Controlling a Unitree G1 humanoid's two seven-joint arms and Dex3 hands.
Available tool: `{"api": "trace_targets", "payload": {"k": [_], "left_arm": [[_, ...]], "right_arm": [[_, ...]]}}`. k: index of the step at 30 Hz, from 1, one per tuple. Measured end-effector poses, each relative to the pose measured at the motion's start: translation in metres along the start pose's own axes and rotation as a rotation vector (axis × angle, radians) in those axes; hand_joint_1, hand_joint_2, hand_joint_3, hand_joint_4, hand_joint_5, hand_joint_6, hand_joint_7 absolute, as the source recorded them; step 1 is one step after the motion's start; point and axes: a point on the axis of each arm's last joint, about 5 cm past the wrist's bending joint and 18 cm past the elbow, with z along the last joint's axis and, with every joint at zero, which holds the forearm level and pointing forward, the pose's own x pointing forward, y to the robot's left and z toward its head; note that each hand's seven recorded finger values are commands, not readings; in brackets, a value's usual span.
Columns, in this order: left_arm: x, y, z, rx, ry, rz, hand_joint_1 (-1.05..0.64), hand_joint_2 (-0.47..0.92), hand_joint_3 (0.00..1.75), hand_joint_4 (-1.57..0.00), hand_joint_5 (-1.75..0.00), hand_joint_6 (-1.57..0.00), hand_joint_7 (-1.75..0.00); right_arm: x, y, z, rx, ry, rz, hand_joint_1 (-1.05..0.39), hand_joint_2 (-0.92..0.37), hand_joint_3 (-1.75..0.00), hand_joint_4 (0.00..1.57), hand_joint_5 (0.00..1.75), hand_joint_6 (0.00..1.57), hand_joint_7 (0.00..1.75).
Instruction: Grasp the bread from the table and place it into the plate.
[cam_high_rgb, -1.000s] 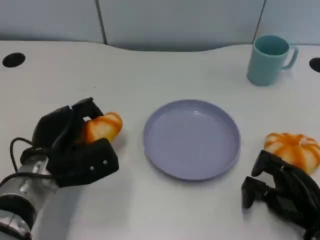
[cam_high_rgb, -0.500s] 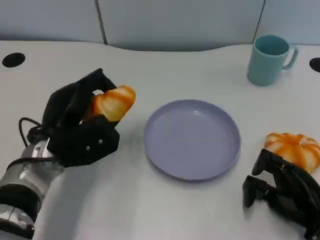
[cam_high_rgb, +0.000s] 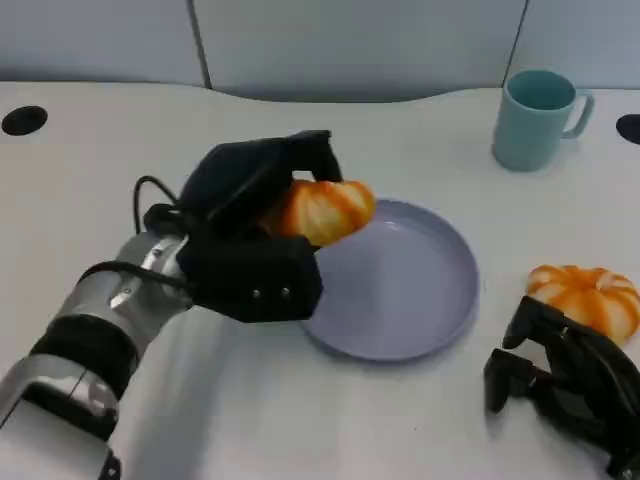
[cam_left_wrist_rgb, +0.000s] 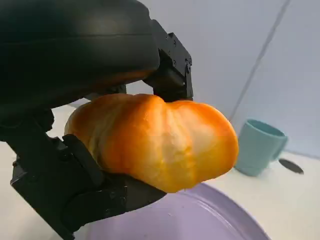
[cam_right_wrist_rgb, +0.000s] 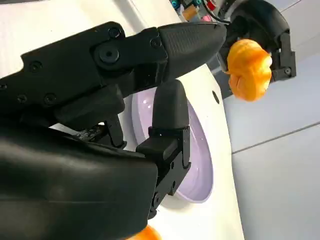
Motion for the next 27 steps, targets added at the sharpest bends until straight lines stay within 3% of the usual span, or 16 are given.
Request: {"api": "trace_targets", "payload": {"k": [4, 6, 8, 16, 18, 22, 24, 27], "left_arm": [[0.002, -0.009, 0.004, 0.058, -0.05, -0.048, -0.28, 0.63, 1.04, -0.95, -1.75, -0.77, -1.75], [0.002, -0.012, 0.005, 0.095, -0.071, -0.06, -0.33, 0.76, 0.83, -0.94, -1.75, -0.75, -1.75], [0.004, -0.012, 0.007, 0.135, -0.092, -0.075, -0.33, 0.79, 0.77, -0.94, -1.75, -0.74, -1.75], [0.01, -0.017, 0.011, 0.254, -0.13, -0.138, -0.27, 0.76, 0.81, -0.88, -1.75, -0.67, -1.75], [0.01, -0.019, 0.011, 0.266, -0.13, -0.151, -0.27, 0.71, 0.75, -0.79, -1.42, -0.68, -1.19], [0.009, -0.018, 0.009, 0.256, -0.125, -0.19, -0.33, 0.83, 0.4, -0.56, -1.0, -0.59, -0.4], [0.009, -0.018, 0.009, 0.251, -0.114, -0.225, -0.49, 0.9, 0.26, -0.37, -0.77, -0.47, -0.19], [0.009, -0.016, 0.008, 0.225, -0.084, -0.303, -0.67, 0.92, 0.29, -0.2, -0.59, -0.34, -0.08]], "right_arm": [[0.0, 0.0005, 0.0, 0.0, -0.002, 0.001, -0.52, -0.92, -0.21, 0.65, 1.75, 0.53, 1.57], [0.0, 0.0006, 0.0, -0.002, -0.003, 0.0, -0.53, -0.92, -0.22, 0.66, 1.75, 0.53, 1.58], [0.0, 0.0006, -0.001, -0.004, -0.004, 0.0, -0.52, -0.92, -0.22, 0.66, 1.75, 0.53, 1.59], [0.0, 0.0016, -0.001, -0.007, -0.009, 0.006, -0.52, -0.92, -0.23, 0.66, 1.75, 0.53, 1.61], [0.001, 0.002, -0.002, -0.007, -0.01, 0.007, -0.52, -0.92, -0.23, 0.66, 1.75, 0.52, 1.61], [0.0, 0.0022, -0.002, -0.007, -0.01, 0.008, -0.52, -0.92, -0.23, 0.67, 1.75, 0.53, 1.61], [0.0, 0.0024, -0.002, -0.008, -0.009, 0.008, -0.53, -0.92, -0.22, 0.67, 1.75, 0.53, 1.61], [0.0, 0.0026, -0.002, -0.009, -0.009, 0.009, -0.53, -0.92, -0.23, 0.67, 1.75, 0.53, 1.61]]}}
